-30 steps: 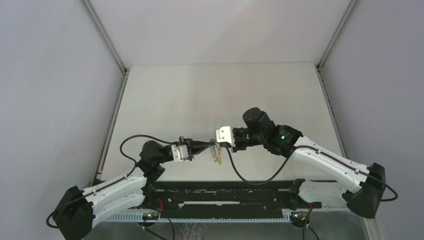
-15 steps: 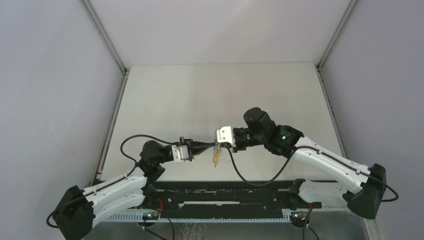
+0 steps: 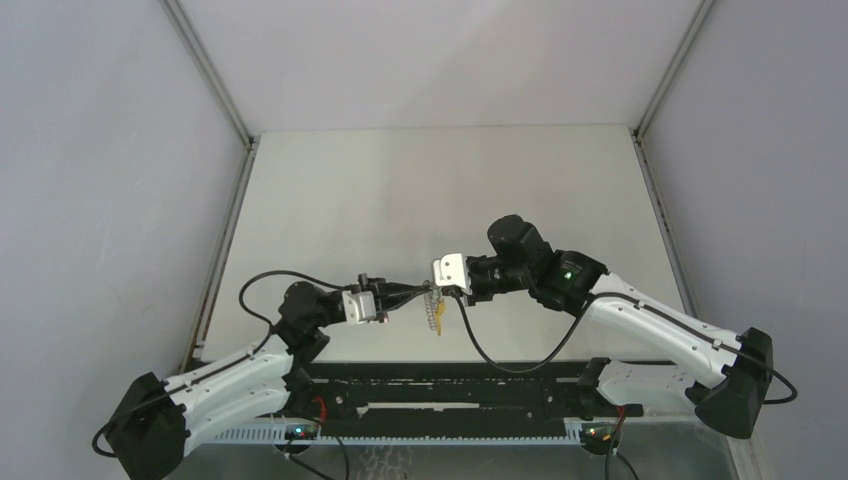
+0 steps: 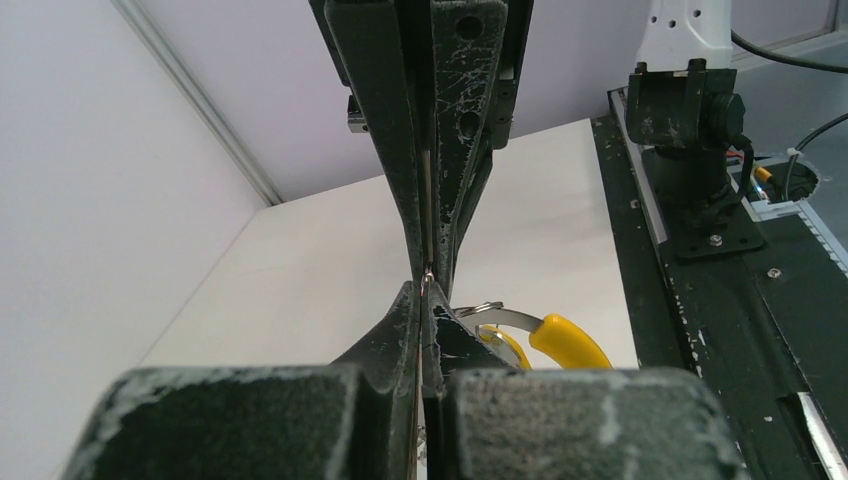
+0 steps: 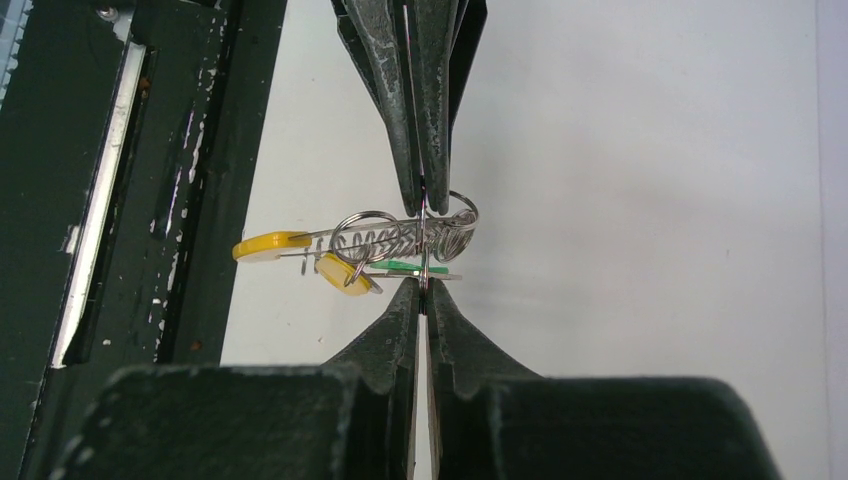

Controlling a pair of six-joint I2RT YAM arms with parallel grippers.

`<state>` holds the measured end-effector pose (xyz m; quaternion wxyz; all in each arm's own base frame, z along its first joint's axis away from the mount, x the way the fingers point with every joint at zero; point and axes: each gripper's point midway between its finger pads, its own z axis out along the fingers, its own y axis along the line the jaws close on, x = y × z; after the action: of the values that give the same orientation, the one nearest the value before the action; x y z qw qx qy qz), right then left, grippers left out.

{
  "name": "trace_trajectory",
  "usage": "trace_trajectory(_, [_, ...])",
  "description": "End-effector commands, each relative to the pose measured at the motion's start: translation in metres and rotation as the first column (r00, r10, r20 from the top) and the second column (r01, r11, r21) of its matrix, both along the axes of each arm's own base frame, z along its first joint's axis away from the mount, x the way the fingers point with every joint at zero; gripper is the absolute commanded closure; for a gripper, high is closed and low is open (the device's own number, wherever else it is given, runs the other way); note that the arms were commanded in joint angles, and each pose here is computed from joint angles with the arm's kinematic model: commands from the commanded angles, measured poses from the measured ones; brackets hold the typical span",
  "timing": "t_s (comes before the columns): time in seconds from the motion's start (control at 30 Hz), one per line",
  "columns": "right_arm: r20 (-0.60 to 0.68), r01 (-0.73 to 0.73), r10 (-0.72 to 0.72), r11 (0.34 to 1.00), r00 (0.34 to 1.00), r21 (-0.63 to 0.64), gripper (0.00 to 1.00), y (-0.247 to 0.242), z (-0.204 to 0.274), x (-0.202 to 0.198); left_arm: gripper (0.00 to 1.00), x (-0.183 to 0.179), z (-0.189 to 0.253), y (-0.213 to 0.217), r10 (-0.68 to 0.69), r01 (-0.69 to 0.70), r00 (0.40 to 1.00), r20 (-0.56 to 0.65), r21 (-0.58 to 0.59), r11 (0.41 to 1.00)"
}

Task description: Put the keys on the keyring

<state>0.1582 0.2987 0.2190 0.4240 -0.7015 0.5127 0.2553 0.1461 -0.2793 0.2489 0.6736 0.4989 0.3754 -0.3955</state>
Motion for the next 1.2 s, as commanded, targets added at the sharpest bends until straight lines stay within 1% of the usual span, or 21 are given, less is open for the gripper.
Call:
trace_trajectory(0.0, [0.012, -0.022, 0.022, 0.999, 1.0, 0.025, 1.0, 0.0019, 0.0072, -0.0041, 1.0, 0.002, 0.0167, 0.0047, 0.027, -0.025, 0.999, 0.04, -0.051, 0.998])
trace_trajectory(0.57, [0.017, -0.04, 0.039, 0.998, 0.999, 0.046, 1.0, 0.0033, 0.0126, -0.0073, 1.0, 0.0021, 0.0158, 0.0038, 0.023, -0.021, 0.999, 0.036, -0.044, 0.999])
trace_trajectory(0.9, [0.013, 0.002, -0.002, 1.0, 1.0, 0.027, 1.0, 0.0011, 0.0081, 0.0001, 1.0, 0.0007, 0.0166, 0.0041, 0.018, -0.016, 0.999, 0.039, -0.046, 0.999])
trace_trajectory(1.17, [0.023, -0.009, 0.008, 0.999, 1.0, 0.047, 1.0, 0.0031, 0.0133, -0.0006, 1.0, -0.0002, 0.0156, 0.0027, 0.007, -0.005, 0.999, 0.034, -0.04, 0.999])
